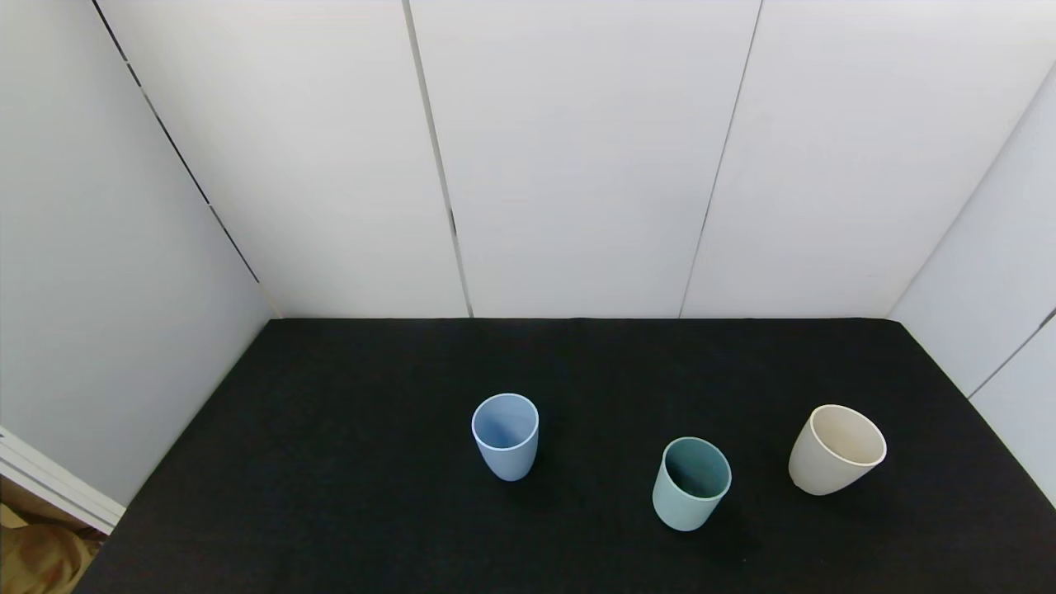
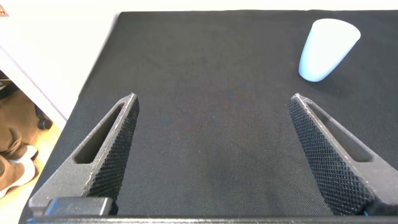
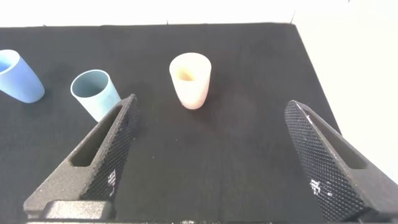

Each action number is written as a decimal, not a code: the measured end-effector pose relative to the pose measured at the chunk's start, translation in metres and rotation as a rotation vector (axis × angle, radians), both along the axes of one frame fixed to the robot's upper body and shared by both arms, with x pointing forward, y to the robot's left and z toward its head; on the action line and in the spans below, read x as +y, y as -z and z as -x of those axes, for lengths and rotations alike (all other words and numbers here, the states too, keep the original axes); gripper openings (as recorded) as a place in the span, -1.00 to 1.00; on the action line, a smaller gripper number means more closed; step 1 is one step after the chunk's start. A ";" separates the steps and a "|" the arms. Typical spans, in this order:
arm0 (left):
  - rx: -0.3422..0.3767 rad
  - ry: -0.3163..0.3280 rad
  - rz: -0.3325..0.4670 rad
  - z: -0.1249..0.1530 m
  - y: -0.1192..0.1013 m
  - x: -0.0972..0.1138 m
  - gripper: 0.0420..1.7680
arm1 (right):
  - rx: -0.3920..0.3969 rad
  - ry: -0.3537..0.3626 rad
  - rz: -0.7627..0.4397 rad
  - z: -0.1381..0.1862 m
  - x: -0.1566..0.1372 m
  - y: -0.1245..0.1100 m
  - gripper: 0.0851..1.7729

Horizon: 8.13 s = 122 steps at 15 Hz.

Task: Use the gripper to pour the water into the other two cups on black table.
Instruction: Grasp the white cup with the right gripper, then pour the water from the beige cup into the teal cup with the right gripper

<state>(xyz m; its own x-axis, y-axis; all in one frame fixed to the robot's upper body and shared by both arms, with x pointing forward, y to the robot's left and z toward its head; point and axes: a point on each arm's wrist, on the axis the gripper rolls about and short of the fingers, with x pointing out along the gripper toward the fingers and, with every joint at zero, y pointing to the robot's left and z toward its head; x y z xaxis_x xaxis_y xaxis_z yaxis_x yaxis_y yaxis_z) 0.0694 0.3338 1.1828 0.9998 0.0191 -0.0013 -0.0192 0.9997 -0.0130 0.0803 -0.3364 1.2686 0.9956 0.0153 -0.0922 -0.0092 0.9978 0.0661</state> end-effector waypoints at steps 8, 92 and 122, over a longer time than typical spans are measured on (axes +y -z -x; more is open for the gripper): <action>0.000 0.000 0.000 0.000 0.000 0.000 0.94 | 0.000 0.000 0.000 0.000 0.000 0.000 0.93; 0.000 0.000 0.000 0.000 0.000 0.000 0.94 | 0.400 -0.066 0.031 -0.270 0.015 0.074 0.39; 0.000 0.000 0.000 0.000 0.000 0.000 0.94 | 0.343 -0.406 0.848 -0.245 0.092 -0.008 0.38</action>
